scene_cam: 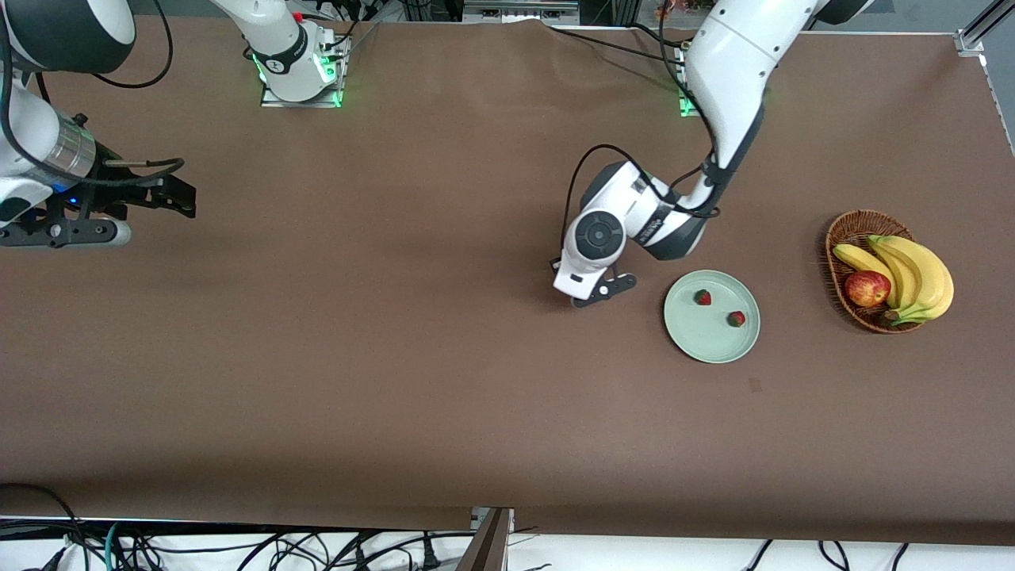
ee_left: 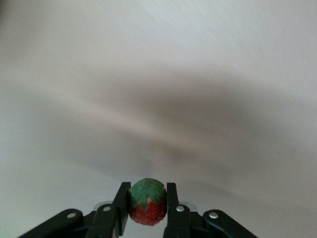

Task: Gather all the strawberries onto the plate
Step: 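Place the strawberry on the plate with the left gripper while the right gripper retracts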

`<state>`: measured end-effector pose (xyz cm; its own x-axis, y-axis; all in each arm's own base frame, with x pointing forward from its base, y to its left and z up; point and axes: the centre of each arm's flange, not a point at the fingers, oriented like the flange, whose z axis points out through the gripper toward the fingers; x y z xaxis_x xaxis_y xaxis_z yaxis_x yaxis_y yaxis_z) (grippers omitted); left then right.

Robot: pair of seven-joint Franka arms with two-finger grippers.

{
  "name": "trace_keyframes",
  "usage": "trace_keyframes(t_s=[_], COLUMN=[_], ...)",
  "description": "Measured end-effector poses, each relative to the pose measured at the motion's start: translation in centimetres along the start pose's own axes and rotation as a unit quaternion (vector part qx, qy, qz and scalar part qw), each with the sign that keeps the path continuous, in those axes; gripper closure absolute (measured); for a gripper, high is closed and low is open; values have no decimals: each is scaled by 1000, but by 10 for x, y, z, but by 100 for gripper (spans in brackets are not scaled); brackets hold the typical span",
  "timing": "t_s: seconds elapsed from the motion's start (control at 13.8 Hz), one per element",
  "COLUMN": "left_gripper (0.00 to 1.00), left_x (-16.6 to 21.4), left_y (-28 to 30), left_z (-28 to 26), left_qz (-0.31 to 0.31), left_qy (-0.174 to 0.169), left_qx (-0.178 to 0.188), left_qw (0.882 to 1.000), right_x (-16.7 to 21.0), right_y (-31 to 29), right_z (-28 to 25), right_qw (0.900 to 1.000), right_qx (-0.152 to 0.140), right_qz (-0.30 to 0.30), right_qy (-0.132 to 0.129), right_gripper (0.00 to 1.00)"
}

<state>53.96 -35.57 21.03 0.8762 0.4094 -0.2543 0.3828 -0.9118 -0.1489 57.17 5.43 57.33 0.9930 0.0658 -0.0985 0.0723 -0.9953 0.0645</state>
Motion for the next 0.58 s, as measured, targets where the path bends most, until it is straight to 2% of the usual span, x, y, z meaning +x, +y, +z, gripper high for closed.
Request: trace_keyframes(t_s=[0.22, 0.43, 0.58], left_gripper=[67, 67, 67], left_x=[63, 120, 140], left_y=[-54, -104, -123], left_z=[-41, -62, -65], left_qz=[28, 92, 160], left_qy=[-2, 6, 25], left_qx=[0, -14, 6], left_qw=[1000, 996, 987], right_x=[-22, -29, -28], right_y=[15, 18, 18], right_z=[-20, -24, -23], right_qw=[1000, 1000, 1000], right_qx=[-2, -2, -2], right_qz=[6, 6, 5], right_qy=[-8, -15, -16], right_gripper=[0, 0, 0])
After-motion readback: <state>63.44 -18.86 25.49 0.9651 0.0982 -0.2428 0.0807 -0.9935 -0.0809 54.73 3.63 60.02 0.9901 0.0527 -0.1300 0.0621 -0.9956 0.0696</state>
